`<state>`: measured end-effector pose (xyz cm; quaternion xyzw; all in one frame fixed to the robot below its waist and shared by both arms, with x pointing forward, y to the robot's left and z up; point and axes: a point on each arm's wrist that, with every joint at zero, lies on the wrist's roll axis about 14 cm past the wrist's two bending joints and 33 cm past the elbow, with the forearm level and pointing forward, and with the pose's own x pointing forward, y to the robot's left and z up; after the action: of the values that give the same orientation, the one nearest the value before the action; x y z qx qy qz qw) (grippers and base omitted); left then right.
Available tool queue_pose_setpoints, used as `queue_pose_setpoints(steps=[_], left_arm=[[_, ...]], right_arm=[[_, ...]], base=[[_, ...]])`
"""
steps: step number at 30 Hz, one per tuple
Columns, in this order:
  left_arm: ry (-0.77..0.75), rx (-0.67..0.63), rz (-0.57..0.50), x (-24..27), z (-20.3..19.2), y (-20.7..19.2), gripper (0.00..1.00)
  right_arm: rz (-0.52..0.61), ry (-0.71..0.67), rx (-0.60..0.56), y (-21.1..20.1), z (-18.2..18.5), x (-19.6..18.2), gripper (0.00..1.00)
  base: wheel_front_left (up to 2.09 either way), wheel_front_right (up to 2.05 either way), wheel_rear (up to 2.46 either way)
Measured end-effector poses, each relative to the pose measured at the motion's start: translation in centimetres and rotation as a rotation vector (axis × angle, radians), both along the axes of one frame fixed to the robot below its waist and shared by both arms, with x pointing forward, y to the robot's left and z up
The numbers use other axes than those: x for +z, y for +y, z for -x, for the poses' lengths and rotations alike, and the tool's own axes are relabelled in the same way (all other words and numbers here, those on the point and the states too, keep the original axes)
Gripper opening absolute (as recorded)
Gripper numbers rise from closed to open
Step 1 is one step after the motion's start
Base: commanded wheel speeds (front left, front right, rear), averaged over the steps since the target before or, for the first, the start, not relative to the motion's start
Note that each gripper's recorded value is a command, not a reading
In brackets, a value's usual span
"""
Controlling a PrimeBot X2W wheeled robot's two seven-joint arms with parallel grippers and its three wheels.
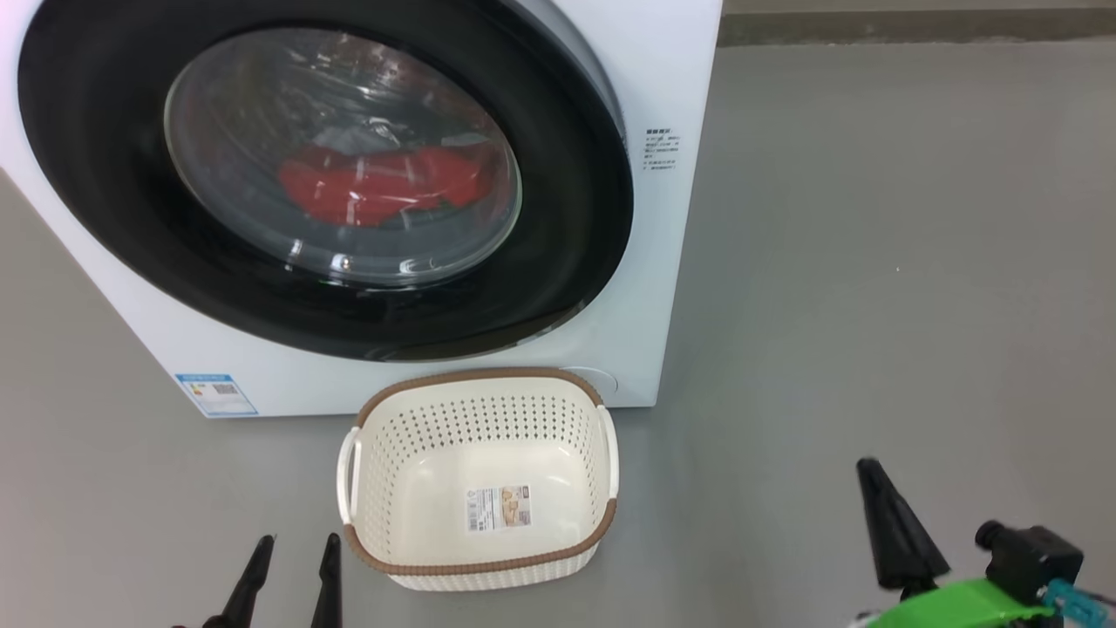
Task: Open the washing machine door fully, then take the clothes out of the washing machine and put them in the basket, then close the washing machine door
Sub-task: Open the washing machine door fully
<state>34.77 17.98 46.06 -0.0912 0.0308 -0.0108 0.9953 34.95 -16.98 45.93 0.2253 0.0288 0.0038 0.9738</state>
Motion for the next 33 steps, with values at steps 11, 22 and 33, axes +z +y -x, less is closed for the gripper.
queue_pose_setpoints(steps=[11,22,33], left_arm=[[0.021,-0.017,0.006,-0.7,-1.2,-0.6,1.0],[0.023,-0.007,0.046,-1.0,-3.7,-0.4,1.0],[0.075,0.012,0.062,-3.2,-5.9,0.2,1.0]], right_arm=[[-0.274,-0.219,0.026,1.9,-7.8,7.6,0.0],[-0.557,-0.34,0.156,4.4,-15.7,13.7,0.0],[-0.798,-0.171,0.376,8.8,-22.2,12.8,0.0]], base=[[0.0,0.0,0.0],[0.0,0.0,0.0],[0.0,0.0,0.0]])
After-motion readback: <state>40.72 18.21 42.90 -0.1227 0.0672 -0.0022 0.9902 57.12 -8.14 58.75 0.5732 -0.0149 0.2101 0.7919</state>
